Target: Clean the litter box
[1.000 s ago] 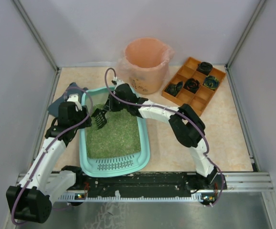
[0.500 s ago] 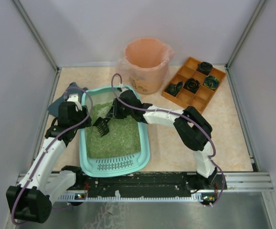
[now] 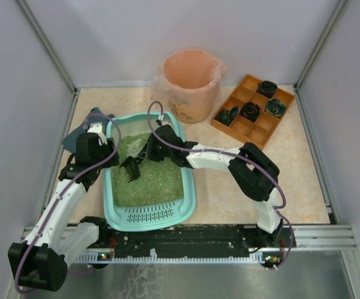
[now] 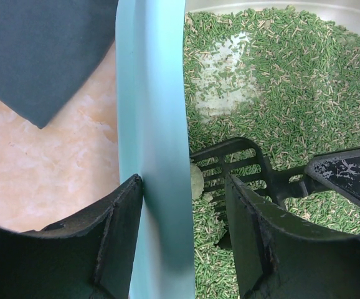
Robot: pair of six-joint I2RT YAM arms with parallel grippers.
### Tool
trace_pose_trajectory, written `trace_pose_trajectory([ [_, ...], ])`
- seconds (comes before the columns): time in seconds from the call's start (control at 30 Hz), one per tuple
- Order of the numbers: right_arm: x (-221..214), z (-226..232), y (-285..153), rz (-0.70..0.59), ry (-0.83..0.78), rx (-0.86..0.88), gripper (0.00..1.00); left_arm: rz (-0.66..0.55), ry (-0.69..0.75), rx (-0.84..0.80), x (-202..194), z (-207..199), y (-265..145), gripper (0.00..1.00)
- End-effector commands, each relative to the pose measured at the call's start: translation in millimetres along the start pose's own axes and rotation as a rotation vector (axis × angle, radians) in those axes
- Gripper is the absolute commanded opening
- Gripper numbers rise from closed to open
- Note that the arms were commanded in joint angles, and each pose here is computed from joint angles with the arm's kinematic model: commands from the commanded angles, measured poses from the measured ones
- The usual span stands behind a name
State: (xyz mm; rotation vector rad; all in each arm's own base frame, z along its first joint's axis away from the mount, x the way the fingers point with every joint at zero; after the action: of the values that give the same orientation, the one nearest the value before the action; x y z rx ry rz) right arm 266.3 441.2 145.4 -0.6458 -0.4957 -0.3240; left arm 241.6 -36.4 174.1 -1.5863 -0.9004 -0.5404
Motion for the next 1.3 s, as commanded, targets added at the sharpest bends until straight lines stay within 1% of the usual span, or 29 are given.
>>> trace_pose_trajectory([
  [0.0,-7,36,-23,-0.004,0.028,0.077,0.0,-0.01,-0.001,-0.048,4,-8,-1,0.6],
  [0.23,13,32,-42,-0.077,0.051,0.064,0.0,-0.012,-0.002,-0.045,4,-7,-1,0.6],
  [0.53,23,21,-55,-0.119,0.08,0.088,0.0,-0.01,-0.002,-0.045,4,-7,-1,0.6],
  [0.8,34,21,-72,-0.159,0.086,0.106,0.0,-0.012,-0.004,-0.037,4,-6,-1,0.6],
  [0.93,34,14,-78,-0.17,0.112,0.12,0.0,-0.013,-0.004,-0.04,4,-7,-1,0.6],
  [1.0,39,18,-91,-0.195,0.129,0.154,0.0,-0.014,-0.004,-0.042,4,-7,-1,0.6],
  [1.27,49,4,-119,-0.252,0.176,0.193,0.0,-0.024,-0.007,-0.037,5,-6,-2,0.6],
])
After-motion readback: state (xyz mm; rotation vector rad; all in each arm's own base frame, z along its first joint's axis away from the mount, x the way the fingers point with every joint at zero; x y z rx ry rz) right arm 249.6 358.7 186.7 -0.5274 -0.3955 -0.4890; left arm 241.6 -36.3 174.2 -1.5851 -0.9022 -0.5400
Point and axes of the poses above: each gripper's point midway between its finger pads, its own y axis out along the fingers, its own z axis along the line the jaws close on, x = y × z, the point moved 5 cm from there along -y, back along the fingers, and after that the axes turned 7 degrees about -y, right-handed, at the moved point
